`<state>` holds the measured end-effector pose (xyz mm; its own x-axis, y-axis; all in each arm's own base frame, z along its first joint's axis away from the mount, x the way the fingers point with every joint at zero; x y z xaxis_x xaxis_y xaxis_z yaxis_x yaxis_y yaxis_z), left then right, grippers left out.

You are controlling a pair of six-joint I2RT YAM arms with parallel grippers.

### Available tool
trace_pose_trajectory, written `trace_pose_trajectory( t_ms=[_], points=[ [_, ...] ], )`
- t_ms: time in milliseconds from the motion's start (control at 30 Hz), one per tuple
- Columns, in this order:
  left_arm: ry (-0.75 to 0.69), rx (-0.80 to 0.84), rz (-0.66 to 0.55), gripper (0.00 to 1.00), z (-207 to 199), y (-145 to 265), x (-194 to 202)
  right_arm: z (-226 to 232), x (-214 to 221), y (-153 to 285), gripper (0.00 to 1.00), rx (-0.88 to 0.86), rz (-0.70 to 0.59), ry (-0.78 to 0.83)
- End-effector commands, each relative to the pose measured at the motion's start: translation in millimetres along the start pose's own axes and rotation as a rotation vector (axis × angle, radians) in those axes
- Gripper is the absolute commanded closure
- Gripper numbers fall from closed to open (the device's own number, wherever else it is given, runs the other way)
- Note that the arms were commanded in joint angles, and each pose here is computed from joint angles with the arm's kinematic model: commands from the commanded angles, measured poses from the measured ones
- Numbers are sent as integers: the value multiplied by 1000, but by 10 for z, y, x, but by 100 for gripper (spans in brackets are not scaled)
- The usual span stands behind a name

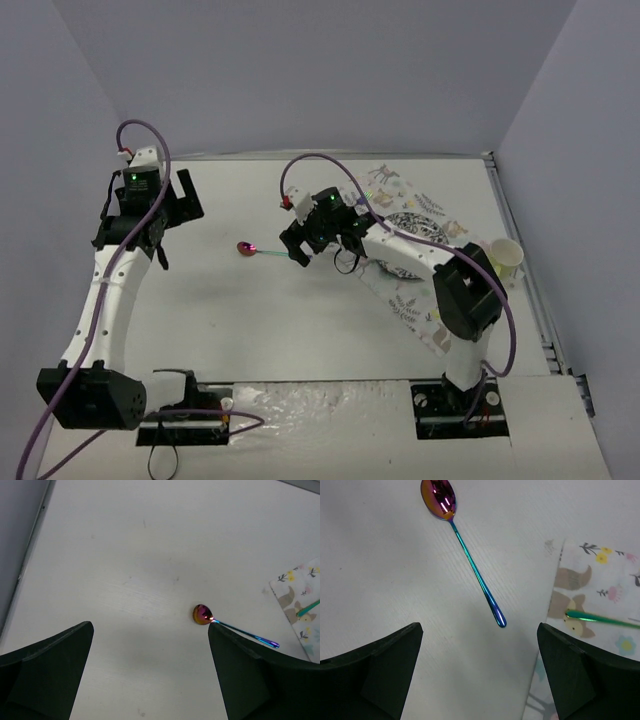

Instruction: Set the dinner table for one person

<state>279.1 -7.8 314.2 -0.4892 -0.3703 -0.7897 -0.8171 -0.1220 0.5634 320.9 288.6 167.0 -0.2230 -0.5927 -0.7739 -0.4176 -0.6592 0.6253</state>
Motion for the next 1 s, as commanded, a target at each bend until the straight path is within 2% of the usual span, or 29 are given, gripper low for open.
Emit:
trace_pose_trajectory(
  t_ms=[0,233,367,567,800,967],
  points=[
    [13,-14,-123,3,128,92,54,-12,-260,-343,10,-50,-13,168],
    [42,-66,-124,3,283,55,71,-47,-288,-844,21,-85,31,282],
    [77,-53,-111,3,332,32,59,-61,-217,-1025,33,-117,48,312],
    [100,-49,-117,3,376,36,40,28,-150,-1198,45,-169,64,332],
    [103,-44,-117,3,381,41,40,135,-83,-1362,53,-211,85,340],
    [102,-46,-121,3,387,52,38,176,14,-1455,65,-242,109,317]
  ],
)
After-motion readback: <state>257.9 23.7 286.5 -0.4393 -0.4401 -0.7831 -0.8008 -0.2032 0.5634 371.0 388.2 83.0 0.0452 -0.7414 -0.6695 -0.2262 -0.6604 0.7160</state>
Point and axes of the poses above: each gripper's point midway between its finger pads, its own y axis back along the fingers, its own z axis along the line the jaws close on, x = y × z, the point moved 9 cm from there along y, back along the fingers, and after that the axes turned 8 degrees about y, right-handed, at the moved point
